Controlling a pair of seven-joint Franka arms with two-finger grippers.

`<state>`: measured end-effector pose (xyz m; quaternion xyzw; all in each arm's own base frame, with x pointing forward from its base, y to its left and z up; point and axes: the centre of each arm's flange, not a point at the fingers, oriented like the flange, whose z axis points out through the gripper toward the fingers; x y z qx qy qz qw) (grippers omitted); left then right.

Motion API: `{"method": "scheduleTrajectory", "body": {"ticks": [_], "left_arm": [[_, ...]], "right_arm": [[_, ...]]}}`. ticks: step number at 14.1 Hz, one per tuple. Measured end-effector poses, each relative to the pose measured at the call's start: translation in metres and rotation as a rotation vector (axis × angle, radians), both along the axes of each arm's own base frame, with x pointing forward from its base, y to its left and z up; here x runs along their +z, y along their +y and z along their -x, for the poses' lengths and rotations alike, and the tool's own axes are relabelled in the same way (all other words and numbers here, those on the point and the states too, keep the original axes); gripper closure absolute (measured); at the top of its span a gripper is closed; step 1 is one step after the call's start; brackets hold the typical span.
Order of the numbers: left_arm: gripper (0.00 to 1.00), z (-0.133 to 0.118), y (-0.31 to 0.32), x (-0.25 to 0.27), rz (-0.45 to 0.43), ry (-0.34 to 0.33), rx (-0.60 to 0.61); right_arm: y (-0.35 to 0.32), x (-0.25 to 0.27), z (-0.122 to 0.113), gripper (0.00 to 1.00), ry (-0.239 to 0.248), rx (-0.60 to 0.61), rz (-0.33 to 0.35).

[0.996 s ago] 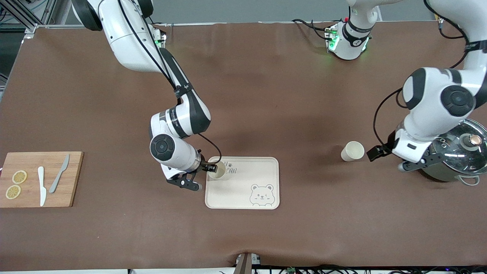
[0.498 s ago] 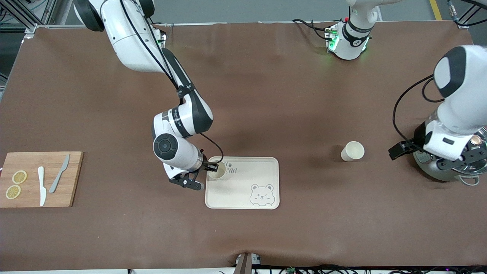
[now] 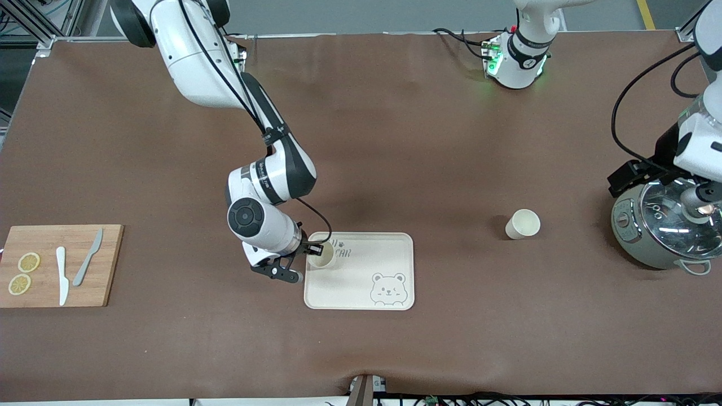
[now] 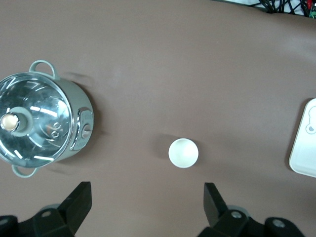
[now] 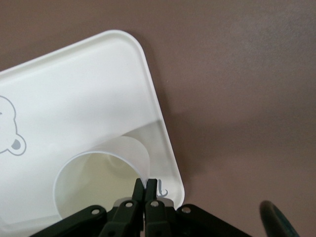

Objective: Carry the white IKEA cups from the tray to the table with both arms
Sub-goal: 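Grasp the other cup with the right gripper while the left gripper withdraws, then carry the cup with the right gripper toward the cutting board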

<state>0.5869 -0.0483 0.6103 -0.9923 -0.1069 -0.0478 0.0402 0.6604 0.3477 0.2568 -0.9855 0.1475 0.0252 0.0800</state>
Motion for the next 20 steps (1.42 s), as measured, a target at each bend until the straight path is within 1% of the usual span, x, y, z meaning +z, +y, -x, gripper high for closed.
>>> {"method": "scheduleTrajectory", "body": {"ticks": [3, 4, 7, 9, 12, 14, 17, 19, 20], "left_arm": [[0.00, 0.018, -0.003, 0.019, -0.012, 0.015, -0.012], [0.00, 0.024, -0.005, 0.026, -0.011, 0.017, -0.025], [0.00, 0.044, -0.010, 0.039, 0.010, 0.059, -0.042], [0.00, 0.055, -0.004, 0.046, 0.007, 0.088, -0.077], [0.00, 0.064, 0.013, 0.055, 0.005, 0.111, -0.147], [0.00, 0.067, 0.017, 0.057, 0.006, 0.113, -0.151], [0.00, 0.068, 0.016, 0.058, 0.018, 0.114, -0.152], [0.00, 0.068, 0.015, 0.057, 0.030, 0.114, -0.153], [0.00, 0.068, 0.015, 0.057, 0.033, 0.114, -0.154]], "right_arm": [[-0.011, 0.012, -0.008, 0.98, -0.004, -0.012, 0.011], [-0.023, 0.020, -0.012, 0.98, 0.002, -0.020, 0.022], [-0.063, 0.050, -0.021, 0.98, 0.030, 0.012, 0.031], [-0.085, 0.064, -0.018, 0.98, 0.035, 0.045, 0.032], [-0.149, 0.073, -0.005, 0.98, 0.057, 0.060, 0.039], [-0.219, 0.080, 0.007, 0.98, 0.062, 0.086, 0.026], [-0.326, 0.088, 0.032, 0.98, 0.057, 0.146, -0.015], [-0.378, 0.085, 0.053, 0.98, 0.057, 0.185, -0.037], [-0.400, 0.082, 0.061, 0.98, 0.050, 0.204, -0.036]]}}
